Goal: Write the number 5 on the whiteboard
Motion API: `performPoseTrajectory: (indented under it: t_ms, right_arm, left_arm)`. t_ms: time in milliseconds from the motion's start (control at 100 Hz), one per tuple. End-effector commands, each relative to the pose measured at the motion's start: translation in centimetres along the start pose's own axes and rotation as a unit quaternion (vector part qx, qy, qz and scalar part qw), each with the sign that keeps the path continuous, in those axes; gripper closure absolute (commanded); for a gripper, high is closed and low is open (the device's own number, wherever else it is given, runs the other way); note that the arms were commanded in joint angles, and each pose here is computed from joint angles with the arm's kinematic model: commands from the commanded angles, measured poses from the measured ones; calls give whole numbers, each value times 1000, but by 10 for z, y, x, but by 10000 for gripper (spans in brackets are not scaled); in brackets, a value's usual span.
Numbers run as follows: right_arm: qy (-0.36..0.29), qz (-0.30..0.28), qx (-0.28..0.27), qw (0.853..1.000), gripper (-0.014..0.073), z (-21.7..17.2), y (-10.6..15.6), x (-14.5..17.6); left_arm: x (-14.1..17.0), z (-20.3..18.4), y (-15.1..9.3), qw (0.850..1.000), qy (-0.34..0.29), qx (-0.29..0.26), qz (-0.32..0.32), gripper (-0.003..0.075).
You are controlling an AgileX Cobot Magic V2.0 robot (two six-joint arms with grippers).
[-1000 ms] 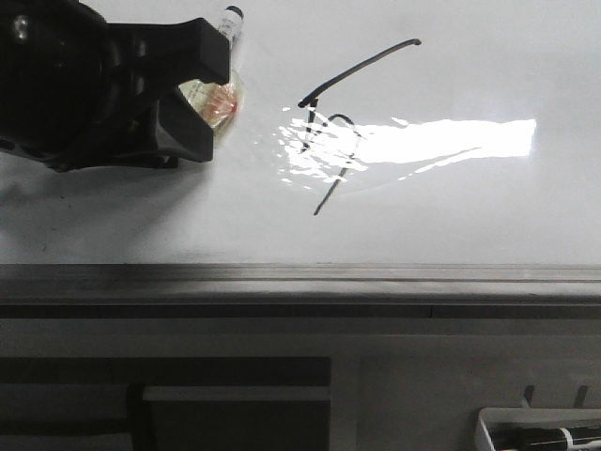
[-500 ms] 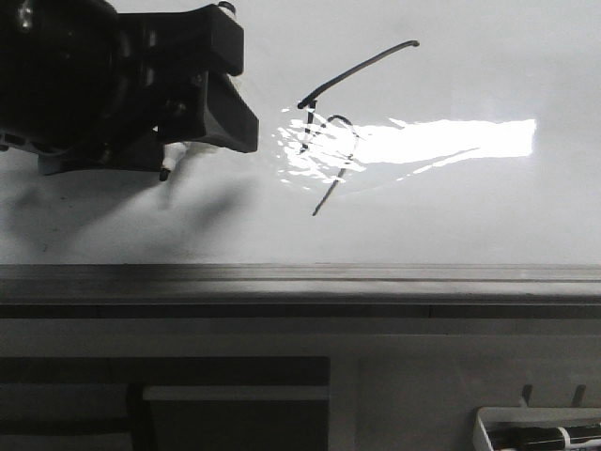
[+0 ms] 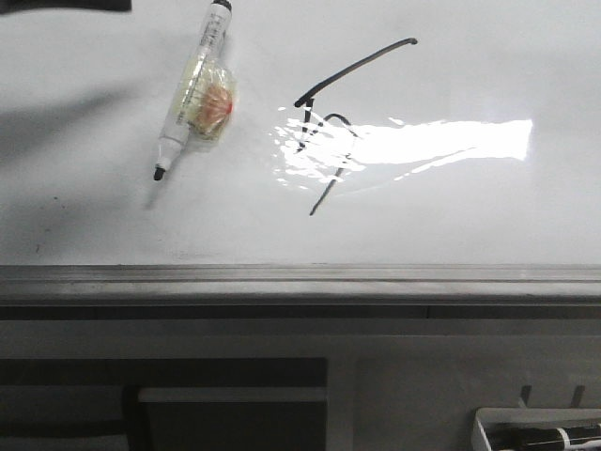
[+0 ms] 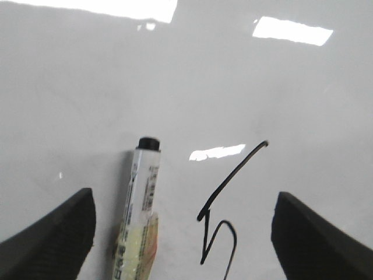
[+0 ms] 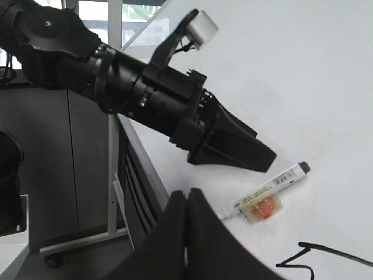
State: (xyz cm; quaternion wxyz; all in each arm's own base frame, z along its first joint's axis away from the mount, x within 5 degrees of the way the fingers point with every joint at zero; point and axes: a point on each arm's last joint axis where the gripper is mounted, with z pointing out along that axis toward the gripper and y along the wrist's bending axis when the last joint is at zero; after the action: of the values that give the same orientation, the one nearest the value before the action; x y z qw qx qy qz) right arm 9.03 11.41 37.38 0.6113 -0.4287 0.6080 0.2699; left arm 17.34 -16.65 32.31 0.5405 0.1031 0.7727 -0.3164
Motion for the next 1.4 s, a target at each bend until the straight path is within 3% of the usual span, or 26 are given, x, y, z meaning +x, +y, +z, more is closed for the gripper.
performPoseTrajectory:
  t_ms: [0, 80, 150, 390, 660, 850, 1390]
  right_arm:
    - [-39, -3, 27, 999, 656, -12, -3, -15]
    - [-49, -17, 31, 998, 656, -21, 0, -16]
    - [-60, -24, 42, 997, 656, -31, 3, -13]
    - [-107, -20, 146, 983, 656, -67, 9, 33]
    - [-169, -27, 163, 972, 656, -102, 30, 74]
    - [-200, -33, 175, 963, 656, -113, 33, 74]
    - [-199, -32, 175, 964, 656, -113, 33, 74]
  left_arm:
    - [-29, -25, -6, 997, -69, 15, 26, 161]
    - [-40, -46, -8, 992, -103, 25, 60, 218]
    - [-44, -64, -7, 988, -127, 30, 87, 316]
    - [-20, -114, 14, 979, -165, 34, 115, 739]
    - [23, -141, 37, 978, -172, 41, 110, 741]
    - [35, -141, 41, 980, -159, 47, 113, 741]
    - [44, -138, 44, 982, -145, 44, 116, 741]
